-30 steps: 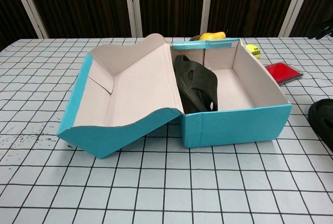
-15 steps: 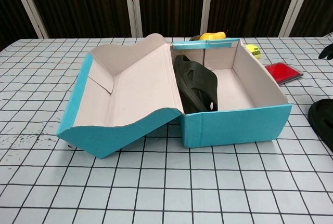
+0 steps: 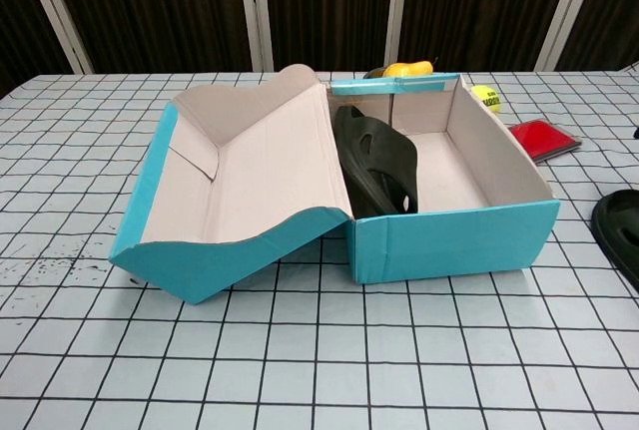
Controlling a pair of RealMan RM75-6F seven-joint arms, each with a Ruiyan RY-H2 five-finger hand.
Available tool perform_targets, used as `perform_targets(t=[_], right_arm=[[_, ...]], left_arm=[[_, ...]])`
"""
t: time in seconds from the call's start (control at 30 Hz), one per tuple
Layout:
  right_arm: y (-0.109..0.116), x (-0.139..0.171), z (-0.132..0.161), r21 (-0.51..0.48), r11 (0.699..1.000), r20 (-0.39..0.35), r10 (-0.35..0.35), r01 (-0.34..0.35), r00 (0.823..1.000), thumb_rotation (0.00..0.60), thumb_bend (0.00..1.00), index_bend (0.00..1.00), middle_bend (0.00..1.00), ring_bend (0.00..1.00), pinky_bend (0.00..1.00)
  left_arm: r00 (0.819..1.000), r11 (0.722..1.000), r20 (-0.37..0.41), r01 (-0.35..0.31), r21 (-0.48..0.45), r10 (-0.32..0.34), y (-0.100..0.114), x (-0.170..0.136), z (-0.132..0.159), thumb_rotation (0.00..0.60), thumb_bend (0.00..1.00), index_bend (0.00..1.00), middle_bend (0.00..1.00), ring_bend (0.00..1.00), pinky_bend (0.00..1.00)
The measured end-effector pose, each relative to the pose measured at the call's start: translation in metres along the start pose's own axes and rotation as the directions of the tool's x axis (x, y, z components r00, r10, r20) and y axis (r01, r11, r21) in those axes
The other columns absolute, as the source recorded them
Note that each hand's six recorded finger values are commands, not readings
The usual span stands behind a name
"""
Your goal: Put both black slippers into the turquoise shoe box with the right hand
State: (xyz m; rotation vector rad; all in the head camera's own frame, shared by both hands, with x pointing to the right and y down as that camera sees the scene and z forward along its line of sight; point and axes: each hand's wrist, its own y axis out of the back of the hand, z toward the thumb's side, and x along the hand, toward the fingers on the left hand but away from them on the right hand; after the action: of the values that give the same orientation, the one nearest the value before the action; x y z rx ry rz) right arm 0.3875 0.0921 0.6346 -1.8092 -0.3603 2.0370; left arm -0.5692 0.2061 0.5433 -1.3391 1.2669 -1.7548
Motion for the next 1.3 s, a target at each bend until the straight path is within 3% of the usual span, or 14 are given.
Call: perform_targets(t=[0.5,1.3], right_arm=[[-0.023,-0.003,-0.002,-0.028,0.999,0.005,0.033,-0.033,0.999,0.600,0.16,0.03,0.08,0.00,0.00],[-0.036,-0.016,-0.004,-0.020,0.998,0.014,0.060,-0.060,0.998,0.600,0.16,0.06,0.12,0.00,0.00]], left_arm=[[1.000,1.000,-0.003,0.014,0.007,-0.014,-0.004,0.003,0.000,0.600,0.38,0.05,0.00,0.00,0.07],[1.000,1.000,0.002,0.016,0.015,-0.016,-0.005,0.002,0.002,0.600,0.38,0.05,0.00,0.00,0.07]])
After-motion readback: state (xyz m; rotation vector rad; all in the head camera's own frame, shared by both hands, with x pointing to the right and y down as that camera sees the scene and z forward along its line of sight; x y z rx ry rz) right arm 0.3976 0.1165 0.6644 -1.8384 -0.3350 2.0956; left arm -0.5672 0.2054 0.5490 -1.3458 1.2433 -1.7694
